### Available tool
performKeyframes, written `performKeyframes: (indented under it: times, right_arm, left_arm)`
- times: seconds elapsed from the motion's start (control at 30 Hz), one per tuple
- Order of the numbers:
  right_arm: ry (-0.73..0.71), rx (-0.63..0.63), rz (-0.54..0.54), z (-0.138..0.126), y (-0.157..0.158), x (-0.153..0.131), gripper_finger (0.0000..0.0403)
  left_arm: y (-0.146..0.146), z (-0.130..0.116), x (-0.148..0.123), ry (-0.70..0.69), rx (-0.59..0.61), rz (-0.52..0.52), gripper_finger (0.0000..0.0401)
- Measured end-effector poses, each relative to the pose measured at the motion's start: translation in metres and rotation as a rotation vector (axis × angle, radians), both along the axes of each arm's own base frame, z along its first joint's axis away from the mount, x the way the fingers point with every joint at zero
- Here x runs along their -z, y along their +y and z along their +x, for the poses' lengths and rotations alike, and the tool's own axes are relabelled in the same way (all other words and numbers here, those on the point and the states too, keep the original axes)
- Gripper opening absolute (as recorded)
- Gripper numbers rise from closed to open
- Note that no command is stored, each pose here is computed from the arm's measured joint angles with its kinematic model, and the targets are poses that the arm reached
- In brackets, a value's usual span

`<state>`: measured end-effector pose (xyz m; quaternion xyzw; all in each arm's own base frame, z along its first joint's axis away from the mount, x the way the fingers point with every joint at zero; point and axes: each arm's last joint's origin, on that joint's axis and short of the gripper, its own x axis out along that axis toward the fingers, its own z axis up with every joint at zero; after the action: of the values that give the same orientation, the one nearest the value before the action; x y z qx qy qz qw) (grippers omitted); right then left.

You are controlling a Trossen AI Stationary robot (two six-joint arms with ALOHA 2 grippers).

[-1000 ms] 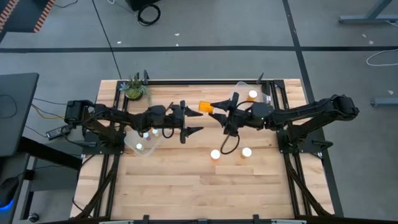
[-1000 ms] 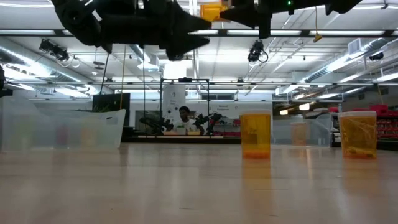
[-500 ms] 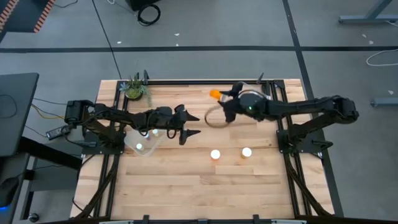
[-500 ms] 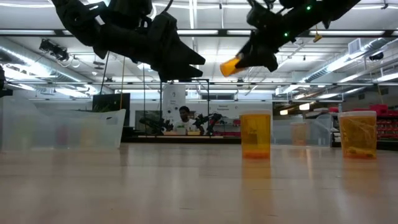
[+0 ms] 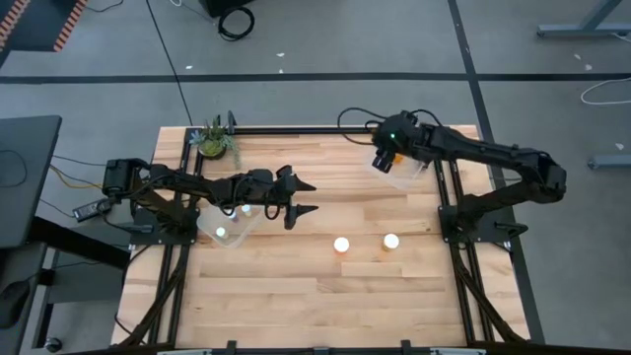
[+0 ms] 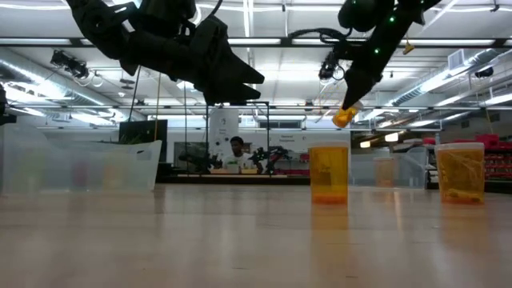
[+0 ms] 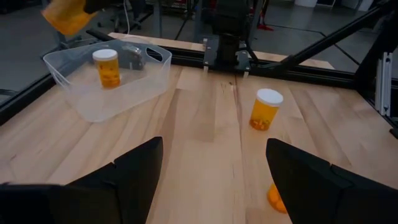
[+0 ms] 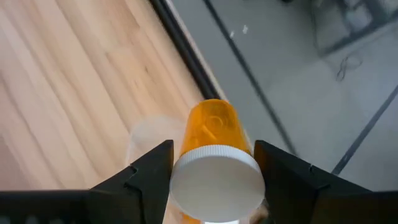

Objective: Pick and place medicine bottles into bin by pill shape (circle, oval)
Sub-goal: Adjust the large orange pill bottle in the right transparent bin

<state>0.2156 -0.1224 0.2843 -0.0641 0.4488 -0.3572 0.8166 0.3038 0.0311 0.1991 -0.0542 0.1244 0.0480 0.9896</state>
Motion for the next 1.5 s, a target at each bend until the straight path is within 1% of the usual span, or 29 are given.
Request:
performKeyframes:
  times: [0.13,0.27,0.5,0.7,0.83,1.0,1.07,1.17,1.27,1.4,1.5]
  right_arm:
    - [0.023,0.047,0.071,-0.007,-0.009,0.007,0.0224]
    - [0.056,0.064,0.125,-0.006,-0.018,0.017,0.0224]
    - [0.143,0.072,0.245,0.002,-0.039,0.049,0.0224]
    - [0.198,0.102,0.365,0.001,-0.061,0.07,0.0223]
    - [0.253,0.141,0.419,0.008,-0.075,0.07,0.0223]
    - [0.294,0.142,0.456,0.024,-0.089,0.065,0.0223]
    - [0.313,0.141,0.487,0.029,-0.095,0.066,0.0223]
    - [0.33,0.131,0.558,0.036,-0.101,0.07,0.0223]
    - [0.369,0.139,0.598,0.041,-0.107,0.078,0.0223]
    - [0.4,0.131,0.621,0.043,-0.113,0.086,0.0223]
    - [0.4,0.123,0.628,0.043,-0.115,0.088,0.0223]
  left_arm:
    - [0.0,0.0,0.0,0.0,0.0,0.0,0.0293]
    - [0.0,0.0,0.0,0.001,0.0,0.0,0.0293]
    - [0.0,0.0,0.001,0.006,0.0,0.0,0.0293]
    - [0.0,0.0,0.001,0.006,-0.007,0.002,0.0293]
    - [0.001,0.0,0.001,0.006,-0.024,0.007,0.0293]
    - [0.001,0.0,0.001,0.006,-0.024,0.007,0.0293]
    - [0.001,0.0,0.001,0.008,-0.025,0.006,0.0293]
    - [0.001,0.0,0.001,0.015,-0.025,0.006,0.0293]
    - [0.001,-0.001,0.002,0.018,-0.025,0.005,0.0293]
    - [0.001,-0.001,0.002,0.02,-0.025,0.005,0.0293]
    - [0.001,-0.001,0.002,0.02,-0.025,0.005,0.0293]
